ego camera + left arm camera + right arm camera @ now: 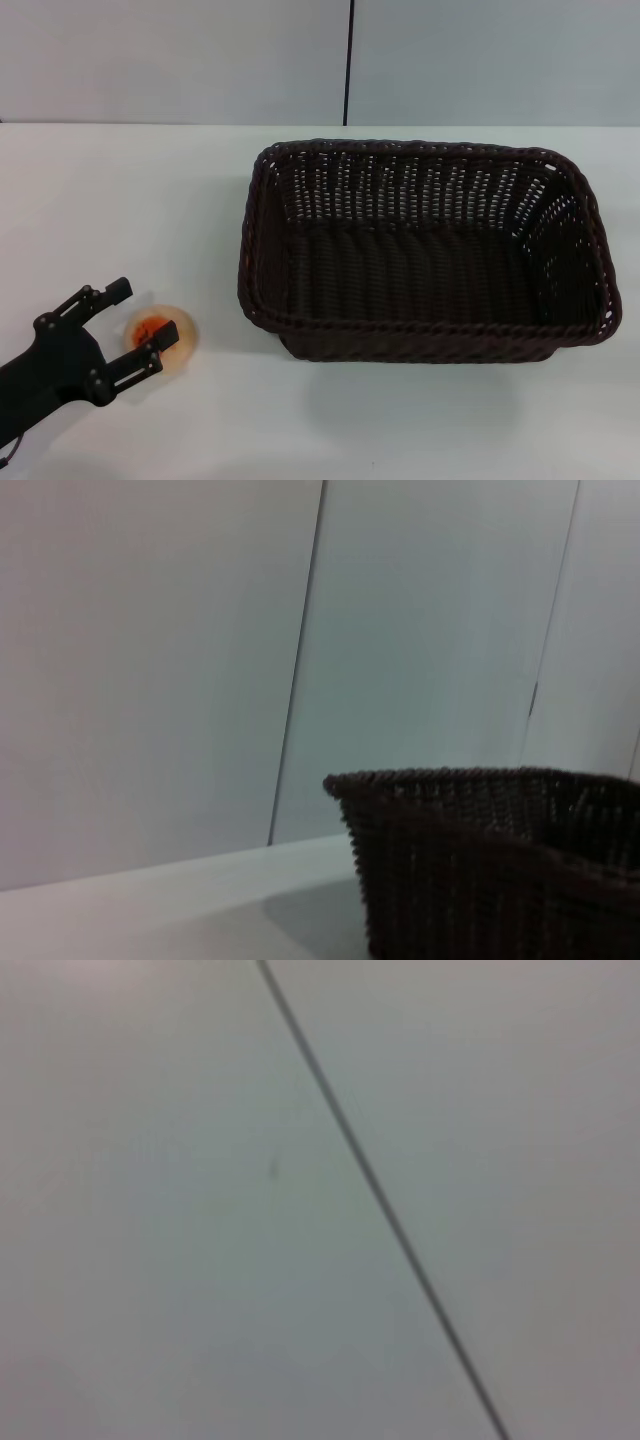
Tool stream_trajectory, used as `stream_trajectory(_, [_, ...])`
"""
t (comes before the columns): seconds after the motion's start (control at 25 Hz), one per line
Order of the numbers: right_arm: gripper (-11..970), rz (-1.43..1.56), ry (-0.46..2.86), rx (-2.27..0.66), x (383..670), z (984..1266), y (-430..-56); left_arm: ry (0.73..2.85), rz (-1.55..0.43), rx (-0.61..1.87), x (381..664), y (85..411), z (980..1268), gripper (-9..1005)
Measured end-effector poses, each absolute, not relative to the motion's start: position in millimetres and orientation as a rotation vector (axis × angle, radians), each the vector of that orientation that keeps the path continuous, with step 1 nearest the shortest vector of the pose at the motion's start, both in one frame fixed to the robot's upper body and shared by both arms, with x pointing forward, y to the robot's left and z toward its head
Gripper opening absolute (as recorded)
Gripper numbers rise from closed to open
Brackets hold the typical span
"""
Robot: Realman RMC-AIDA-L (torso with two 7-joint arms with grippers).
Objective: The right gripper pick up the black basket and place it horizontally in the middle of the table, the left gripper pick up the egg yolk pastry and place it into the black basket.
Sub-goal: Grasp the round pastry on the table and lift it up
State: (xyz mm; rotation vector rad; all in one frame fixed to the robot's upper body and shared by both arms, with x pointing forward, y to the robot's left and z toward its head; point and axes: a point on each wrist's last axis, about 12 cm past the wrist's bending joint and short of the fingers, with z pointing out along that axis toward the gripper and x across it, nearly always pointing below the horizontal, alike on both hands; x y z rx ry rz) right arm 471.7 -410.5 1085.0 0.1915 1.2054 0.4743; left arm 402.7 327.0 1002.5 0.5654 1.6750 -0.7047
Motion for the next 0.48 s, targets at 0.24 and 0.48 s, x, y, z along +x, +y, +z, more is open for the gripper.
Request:
stream_trajectory(0.24, [447, 0.446, 1.188, 0.248, 466.5, 1081.3, -415.8, 1.710, -0.648, 0.597, 400.9, 328.7, 996.0, 786])
stream_trajectory(0.48, [447, 0.456, 1.190, 0.258, 469.6, 1079.3, -412.1, 1.747, -0.632, 0.642, 401.6, 328.5, 991.2, 784])
